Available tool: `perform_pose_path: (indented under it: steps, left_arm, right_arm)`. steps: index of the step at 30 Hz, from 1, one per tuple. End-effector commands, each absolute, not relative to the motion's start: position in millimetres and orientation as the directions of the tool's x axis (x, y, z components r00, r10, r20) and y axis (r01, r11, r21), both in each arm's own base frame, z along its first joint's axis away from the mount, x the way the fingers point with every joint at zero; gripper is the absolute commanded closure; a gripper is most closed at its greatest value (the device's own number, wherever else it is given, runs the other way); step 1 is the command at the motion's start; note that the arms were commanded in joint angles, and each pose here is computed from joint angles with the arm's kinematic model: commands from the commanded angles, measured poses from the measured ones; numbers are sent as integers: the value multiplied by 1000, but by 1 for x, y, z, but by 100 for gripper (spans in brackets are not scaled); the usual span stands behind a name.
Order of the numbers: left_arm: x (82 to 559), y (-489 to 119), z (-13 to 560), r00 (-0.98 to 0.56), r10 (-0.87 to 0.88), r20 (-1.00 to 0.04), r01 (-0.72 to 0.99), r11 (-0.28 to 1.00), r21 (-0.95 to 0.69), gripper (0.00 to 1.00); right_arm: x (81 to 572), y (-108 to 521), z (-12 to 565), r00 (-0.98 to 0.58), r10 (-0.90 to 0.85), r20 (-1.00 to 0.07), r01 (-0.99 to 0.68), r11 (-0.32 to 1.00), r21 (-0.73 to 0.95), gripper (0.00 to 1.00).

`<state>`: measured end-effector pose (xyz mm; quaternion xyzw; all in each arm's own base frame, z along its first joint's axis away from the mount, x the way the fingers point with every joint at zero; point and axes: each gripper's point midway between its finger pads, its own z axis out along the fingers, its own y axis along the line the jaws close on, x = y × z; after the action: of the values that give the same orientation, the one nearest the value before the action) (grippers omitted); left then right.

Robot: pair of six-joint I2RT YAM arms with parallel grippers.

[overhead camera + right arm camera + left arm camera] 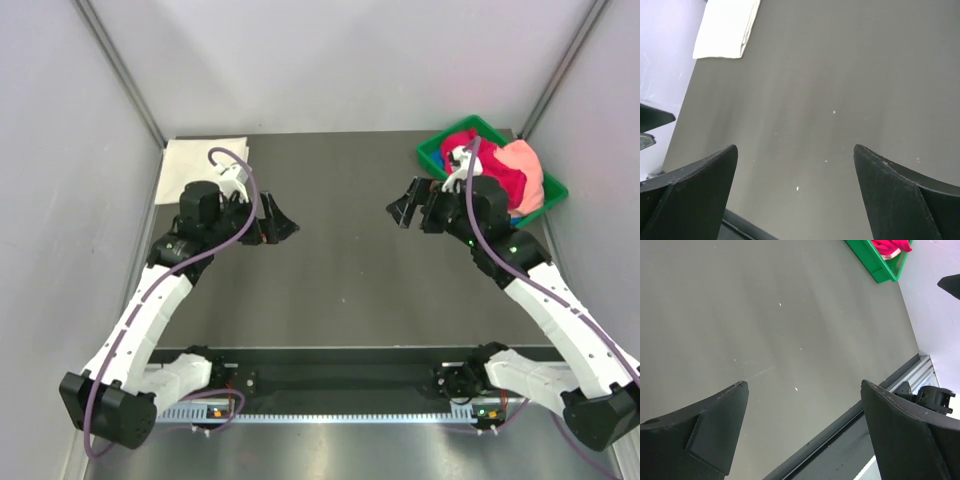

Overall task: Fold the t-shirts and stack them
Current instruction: Grab the tshirt from the pile

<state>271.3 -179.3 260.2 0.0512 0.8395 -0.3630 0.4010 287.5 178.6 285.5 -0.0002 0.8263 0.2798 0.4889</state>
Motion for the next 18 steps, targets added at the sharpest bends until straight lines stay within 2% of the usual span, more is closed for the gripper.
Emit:
perform_pose_path:
  steps: [1, 6, 12, 14, 18]
  left_arm:
    - [272, -180, 278, -629, -224, -745, 408, 721, -561, 1]
    - [269, -179, 287, -606, -231, -762, 425, 715, -555, 2]
    - [261, -177, 293, -603, -227, -765, 432, 713, -552, 2]
    - [260, -176, 294, -601, -228, -766, 431, 715, -551, 2]
    - [253, -174, 293, -608, -233, -759, 422, 716, -557, 3]
  right_arm:
    - [290, 160, 312, -441, 292, -849, -243, 871, 426, 0]
    - [299, 141, 316, -412, 281, -867, -150, 917, 369, 0]
    - [329, 100, 330, -326, 201, -924, 37, 979, 200, 0]
    - [346, 80, 321, -335, 138, -932, 120, 987, 103, 0]
    - [383, 33, 304, -399, 177, -900, 247, 966, 81, 1]
